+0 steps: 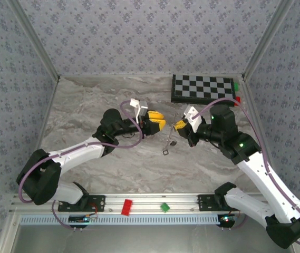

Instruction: Put the keys on the keyring

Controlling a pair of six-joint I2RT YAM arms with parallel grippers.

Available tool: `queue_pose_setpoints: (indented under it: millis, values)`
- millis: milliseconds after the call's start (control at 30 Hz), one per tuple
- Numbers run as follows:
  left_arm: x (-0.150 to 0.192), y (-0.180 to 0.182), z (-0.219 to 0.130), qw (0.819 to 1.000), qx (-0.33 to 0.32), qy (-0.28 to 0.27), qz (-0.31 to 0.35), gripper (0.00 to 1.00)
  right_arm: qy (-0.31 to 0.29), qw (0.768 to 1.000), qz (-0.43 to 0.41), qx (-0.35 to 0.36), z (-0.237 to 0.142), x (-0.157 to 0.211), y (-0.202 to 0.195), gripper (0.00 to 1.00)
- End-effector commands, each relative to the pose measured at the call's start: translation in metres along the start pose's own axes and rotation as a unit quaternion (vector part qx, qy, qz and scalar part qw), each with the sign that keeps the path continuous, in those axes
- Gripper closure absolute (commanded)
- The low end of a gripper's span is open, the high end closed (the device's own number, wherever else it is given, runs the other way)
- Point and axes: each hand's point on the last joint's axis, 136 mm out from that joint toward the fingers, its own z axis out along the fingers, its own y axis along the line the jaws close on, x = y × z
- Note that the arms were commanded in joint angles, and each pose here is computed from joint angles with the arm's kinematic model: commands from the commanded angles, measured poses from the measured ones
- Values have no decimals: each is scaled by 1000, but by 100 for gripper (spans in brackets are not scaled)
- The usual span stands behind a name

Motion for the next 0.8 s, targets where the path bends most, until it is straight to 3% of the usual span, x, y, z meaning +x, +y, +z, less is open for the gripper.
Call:
queue_pose_setpoints:
  millis: [0, 367, 767]
  values:
    - [-4, -6, -2, 1000, 9, -8, 13, 62, -19, 1000, -6, 2, -8, -17, -1, 100]
    - [15, -22, 15, 998, 35, 39, 38, 66, -26, 1000, -7, -4, -9, -23, -1, 100]
    - [13, -16, 26, 998, 33, 41, 42, 67, -35, 999, -6, -32, -11, -27, 9, 100]
